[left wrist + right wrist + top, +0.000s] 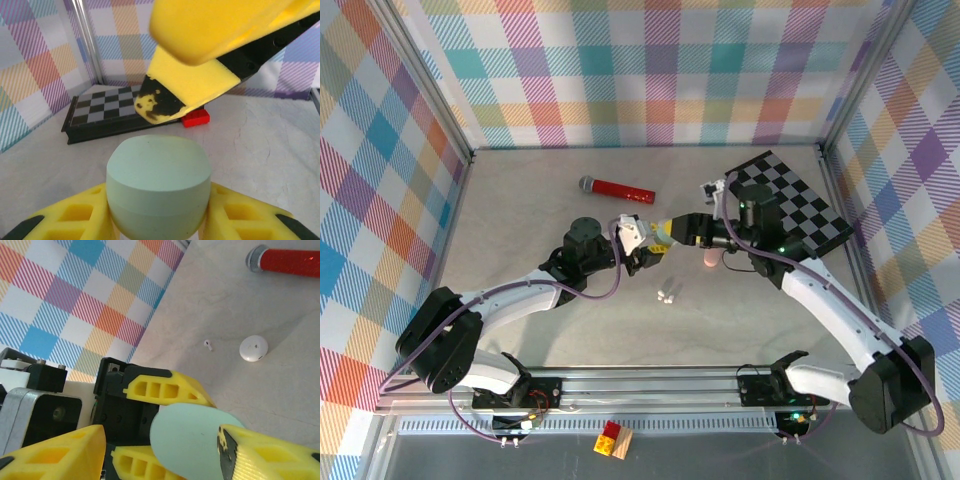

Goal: Insert the wireless bluetooth earbuds into the charging case

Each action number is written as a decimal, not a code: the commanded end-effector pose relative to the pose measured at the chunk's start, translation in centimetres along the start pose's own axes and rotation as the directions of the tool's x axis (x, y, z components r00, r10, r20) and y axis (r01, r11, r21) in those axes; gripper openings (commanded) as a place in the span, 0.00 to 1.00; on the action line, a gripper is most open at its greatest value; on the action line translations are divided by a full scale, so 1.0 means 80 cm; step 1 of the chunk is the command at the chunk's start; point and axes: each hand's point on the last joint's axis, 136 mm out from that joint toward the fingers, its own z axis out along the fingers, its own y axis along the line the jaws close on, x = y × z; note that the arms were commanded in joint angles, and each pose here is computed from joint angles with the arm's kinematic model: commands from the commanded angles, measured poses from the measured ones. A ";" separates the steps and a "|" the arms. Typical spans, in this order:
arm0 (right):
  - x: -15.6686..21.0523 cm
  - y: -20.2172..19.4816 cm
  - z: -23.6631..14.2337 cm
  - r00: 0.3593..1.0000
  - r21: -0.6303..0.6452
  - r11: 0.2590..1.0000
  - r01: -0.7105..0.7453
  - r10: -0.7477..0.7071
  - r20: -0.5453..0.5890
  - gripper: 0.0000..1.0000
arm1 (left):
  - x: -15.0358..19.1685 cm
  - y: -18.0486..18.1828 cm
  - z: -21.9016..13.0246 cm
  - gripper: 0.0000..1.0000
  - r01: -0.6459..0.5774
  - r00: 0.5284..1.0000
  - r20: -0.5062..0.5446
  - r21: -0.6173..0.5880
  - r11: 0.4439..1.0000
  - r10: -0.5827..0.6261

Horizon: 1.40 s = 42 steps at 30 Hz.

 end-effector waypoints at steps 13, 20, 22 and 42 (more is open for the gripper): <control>0.004 0.010 0.021 0.963 -0.274 0.923 -0.270 0.252 -0.097 0.64 | -0.063 0.005 0.003 0.37 0.001 0.985 0.175 -0.010 1.000 0.000; 0.004 0.009 0.028 0.949 -0.302 0.901 -0.312 0.285 -0.133 0.54 | -0.058 0.006 0.007 0.37 0.006 0.987 0.164 -0.005 1.000 -0.005; 0.004 0.008 0.028 0.951 -0.299 0.903 -0.308 0.282 -0.126 0.48 | -0.057 0.006 0.007 0.37 0.004 0.987 0.159 -0.007 1.000 -0.003; 0.005 -0.061 0.006 0.974 -0.009 0.975 -0.223 0.223 0.035 0.06 | -0.033 0.001 -0.005 0.98 0.001 0.997 0.076 -0.023 1.000 0.001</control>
